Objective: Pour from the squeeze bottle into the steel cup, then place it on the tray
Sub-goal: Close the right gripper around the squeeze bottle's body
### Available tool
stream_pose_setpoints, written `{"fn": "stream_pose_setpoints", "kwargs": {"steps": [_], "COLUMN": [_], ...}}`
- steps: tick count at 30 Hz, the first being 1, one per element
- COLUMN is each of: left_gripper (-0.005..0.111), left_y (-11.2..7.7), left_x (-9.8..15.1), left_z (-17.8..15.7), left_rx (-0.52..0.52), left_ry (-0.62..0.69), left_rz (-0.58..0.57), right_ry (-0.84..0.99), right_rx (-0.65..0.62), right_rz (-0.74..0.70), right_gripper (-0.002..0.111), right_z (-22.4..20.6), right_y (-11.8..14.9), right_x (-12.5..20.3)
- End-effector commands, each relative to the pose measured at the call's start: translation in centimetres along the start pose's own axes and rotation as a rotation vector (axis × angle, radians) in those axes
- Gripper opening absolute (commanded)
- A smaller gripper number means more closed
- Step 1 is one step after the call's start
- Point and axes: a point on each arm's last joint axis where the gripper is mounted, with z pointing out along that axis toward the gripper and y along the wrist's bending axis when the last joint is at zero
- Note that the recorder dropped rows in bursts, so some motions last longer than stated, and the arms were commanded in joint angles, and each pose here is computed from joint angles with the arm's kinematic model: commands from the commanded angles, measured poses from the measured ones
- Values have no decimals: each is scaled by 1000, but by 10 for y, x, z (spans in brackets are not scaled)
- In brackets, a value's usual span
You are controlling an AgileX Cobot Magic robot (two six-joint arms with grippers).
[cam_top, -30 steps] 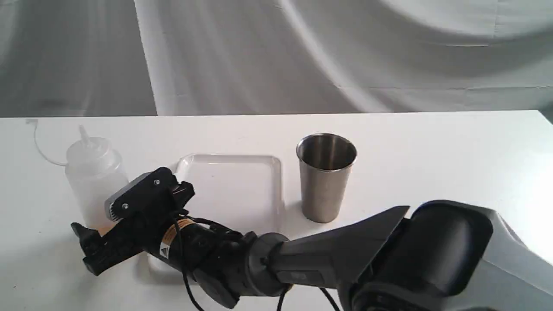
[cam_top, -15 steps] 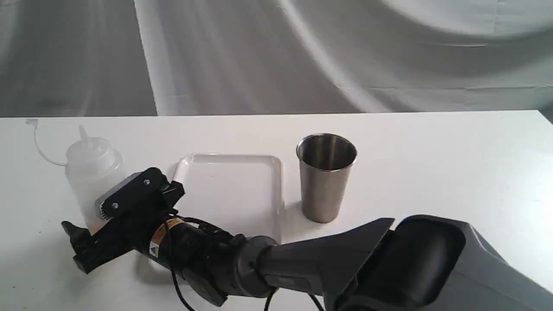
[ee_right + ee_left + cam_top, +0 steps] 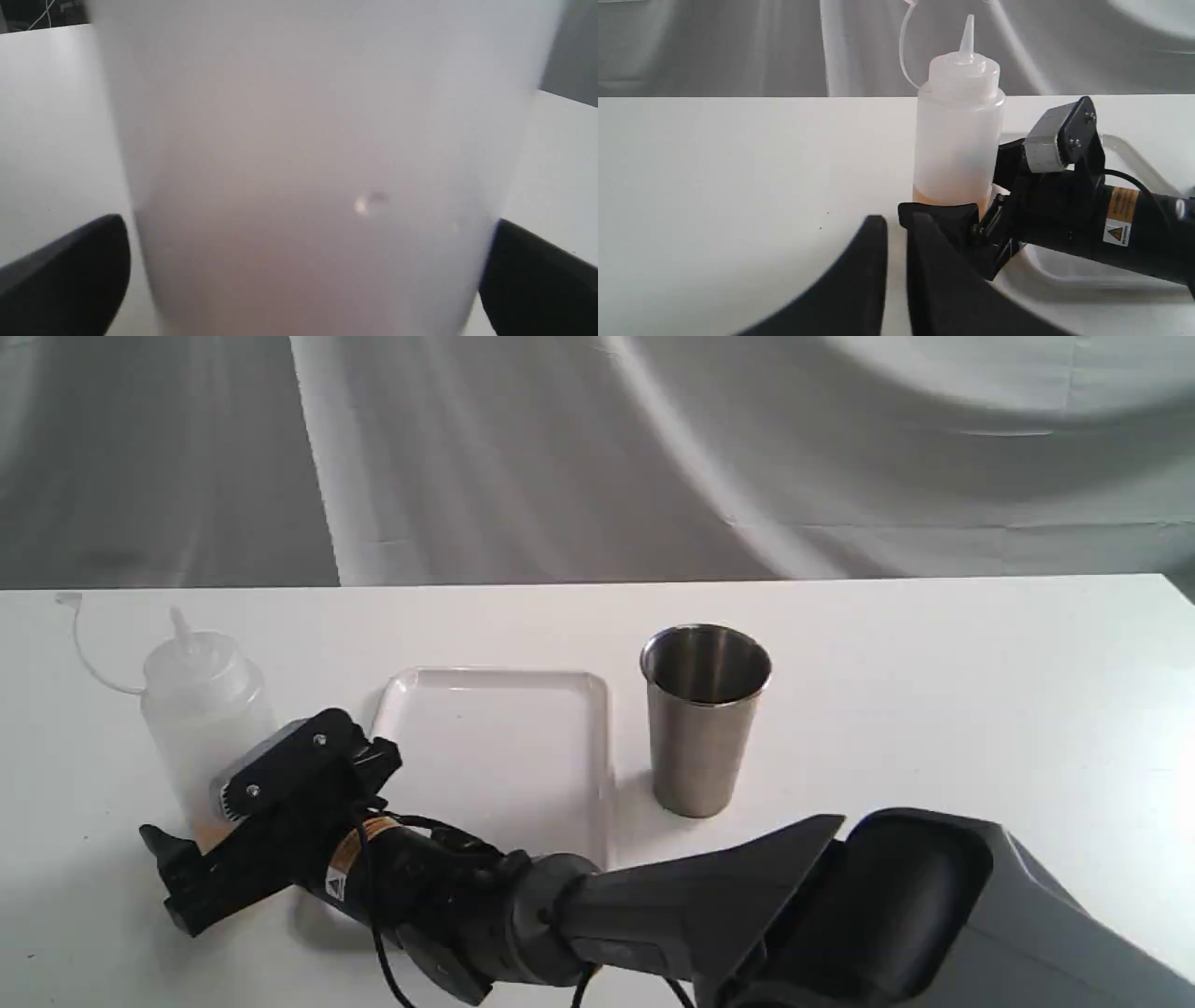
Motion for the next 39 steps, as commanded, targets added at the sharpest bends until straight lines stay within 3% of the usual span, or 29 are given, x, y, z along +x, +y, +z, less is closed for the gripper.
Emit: {"fn": "stream_pose_setpoints", "kwargs": {"steps": [1, 12, 17, 26, 29, 39], "left_gripper": [8, 8, 8, 8, 8, 8], "left_y": [0, 0, 0, 0, 0, 0], "left_x": [1, 1, 1, 1, 1, 1], "left_z": [0, 0, 0, 0, 0, 0], "left_rx": [5, 3, 3, 3, 3, 3], "left_ry": [-7, -6, -6, -6, -6, -6], "left_rz": [-3, 11, 94, 107, 107, 107], "right_ry": [-8, -12, -31, -21, -25, -27], "right_rx": [6, 0, -4, 3, 3, 3], "right_rz": [-16, -82, -117, -109, -117, -135], "right_gripper": [105, 95, 90, 87, 79, 30], "right_z": [0, 0, 4, 8, 8, 8], "right_y": [-5, -4, -4, -5, -5, -5], "right_x": [-4, -4, -11, -8, -9, -9]}}
